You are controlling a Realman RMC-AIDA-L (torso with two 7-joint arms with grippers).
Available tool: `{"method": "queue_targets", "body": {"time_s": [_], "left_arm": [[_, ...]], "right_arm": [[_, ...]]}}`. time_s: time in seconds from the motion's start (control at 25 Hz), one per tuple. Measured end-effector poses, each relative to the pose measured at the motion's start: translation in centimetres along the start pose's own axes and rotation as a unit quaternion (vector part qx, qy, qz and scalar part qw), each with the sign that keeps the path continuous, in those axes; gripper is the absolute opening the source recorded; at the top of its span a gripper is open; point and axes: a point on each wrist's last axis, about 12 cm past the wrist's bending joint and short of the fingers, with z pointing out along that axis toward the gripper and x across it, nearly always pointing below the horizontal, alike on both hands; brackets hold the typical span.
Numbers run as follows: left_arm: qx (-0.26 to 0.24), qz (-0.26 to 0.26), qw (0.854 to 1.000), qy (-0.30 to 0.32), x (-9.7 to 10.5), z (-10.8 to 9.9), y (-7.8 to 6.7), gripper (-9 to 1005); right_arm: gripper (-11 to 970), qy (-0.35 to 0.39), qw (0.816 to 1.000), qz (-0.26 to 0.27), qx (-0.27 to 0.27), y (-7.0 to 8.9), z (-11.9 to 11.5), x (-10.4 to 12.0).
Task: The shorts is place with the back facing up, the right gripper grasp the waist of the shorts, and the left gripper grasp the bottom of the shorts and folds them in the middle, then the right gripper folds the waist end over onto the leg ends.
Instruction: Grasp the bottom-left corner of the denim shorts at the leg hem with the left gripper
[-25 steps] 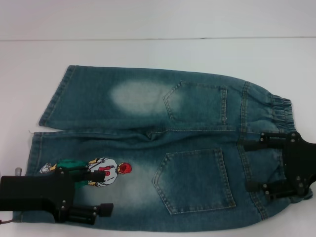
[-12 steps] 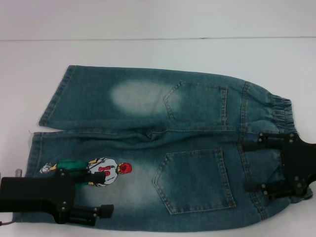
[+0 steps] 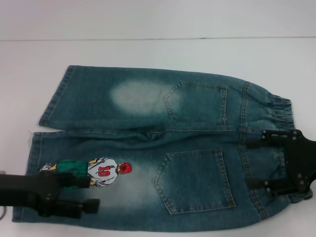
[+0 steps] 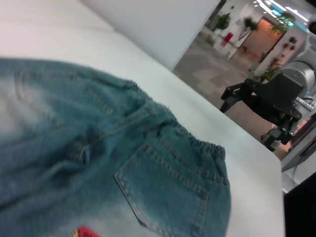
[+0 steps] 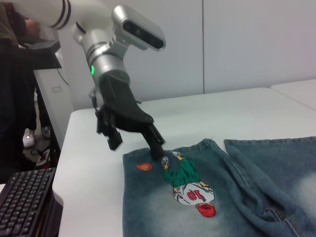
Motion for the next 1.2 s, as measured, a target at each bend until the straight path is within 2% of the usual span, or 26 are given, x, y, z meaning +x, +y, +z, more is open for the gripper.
{"method": "queue_targets", "body": {"time_s": [0.24,0.56,0.72,0.84,1.2], "left_arm": [[-0.042,-0.106,0.992,0.059,-1.2,-2.5,-0.2,933],[-0.136,-0.200,0.966,0.095,-2.2,-4.9,0.9,933],[-0.187,-0.225,0.949,0.120,-1.9,-5.3,1.8,933],[-0.204,-0.233,0.940,0.140,-1.7,-5.4,2.0,932],[-0.221,-0.242,0.933,0.148,-1.9,-6.6,1.8,932]], "right_arm": [[892,0.005,1.000,0.000,0.005,-0.2,-0.2,0.0],[892,0.016,1.000,-0.003,0.015,-0.7,0.0,0.0],[892,0.015,1.000,-0.002,0.012,-0.7,0.0,-0.1],[892,0.015,1.000,0.000,0.012,-0.7,0.0,-0.1],[892,0.016,1.000,-0.002,0.012,-1.0,0.1,-0.3]]}}
